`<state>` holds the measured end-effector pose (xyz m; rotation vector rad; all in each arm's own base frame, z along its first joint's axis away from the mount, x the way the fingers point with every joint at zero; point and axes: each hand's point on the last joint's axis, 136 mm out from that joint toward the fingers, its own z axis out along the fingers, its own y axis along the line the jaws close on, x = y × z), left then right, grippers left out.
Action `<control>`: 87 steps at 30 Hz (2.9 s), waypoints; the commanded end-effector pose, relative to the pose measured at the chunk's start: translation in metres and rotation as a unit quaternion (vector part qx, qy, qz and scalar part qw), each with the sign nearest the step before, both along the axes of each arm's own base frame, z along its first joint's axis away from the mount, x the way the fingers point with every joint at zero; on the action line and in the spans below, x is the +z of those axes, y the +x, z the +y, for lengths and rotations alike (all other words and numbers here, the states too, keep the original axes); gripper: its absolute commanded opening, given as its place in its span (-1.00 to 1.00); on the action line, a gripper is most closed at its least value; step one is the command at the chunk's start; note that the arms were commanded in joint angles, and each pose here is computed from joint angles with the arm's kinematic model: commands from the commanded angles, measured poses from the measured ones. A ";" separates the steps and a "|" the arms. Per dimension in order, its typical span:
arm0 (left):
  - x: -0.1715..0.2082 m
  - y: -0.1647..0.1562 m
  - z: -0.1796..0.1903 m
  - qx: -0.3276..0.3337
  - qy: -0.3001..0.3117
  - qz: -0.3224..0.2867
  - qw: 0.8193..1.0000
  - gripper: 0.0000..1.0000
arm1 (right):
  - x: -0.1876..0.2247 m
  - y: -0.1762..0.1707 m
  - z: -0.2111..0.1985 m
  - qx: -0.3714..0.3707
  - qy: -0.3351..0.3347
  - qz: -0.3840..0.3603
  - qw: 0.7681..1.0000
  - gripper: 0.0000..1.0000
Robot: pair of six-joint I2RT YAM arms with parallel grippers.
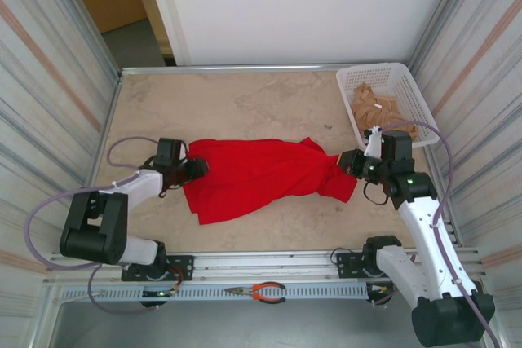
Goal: Fold the inside-out t-shirt
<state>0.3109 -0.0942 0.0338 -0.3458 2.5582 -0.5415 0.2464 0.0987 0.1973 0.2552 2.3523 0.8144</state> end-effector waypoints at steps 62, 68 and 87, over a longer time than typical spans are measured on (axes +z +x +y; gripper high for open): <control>0.031 -0.014 -0.023 -0.036 -0.017 -0.110 0.993 -0.27 | 0.007 0.009 0.000 -0.002 0.008 -0.016 1.000 -1.00; 0.027 -0.009 -0.025 -0.041 -0.015 -0.102 0.994 -0.65 | 0.007 0.008 -0.001 -0.004 0.007 -0.017 1.000 -1.00; 0.260 0.008 -0.014 -0.029 -0.214 -0.254 0.943 -1.00 | 0.027 0.009 -0.013 -0.001 0.004 -0.030 1.000 -1.00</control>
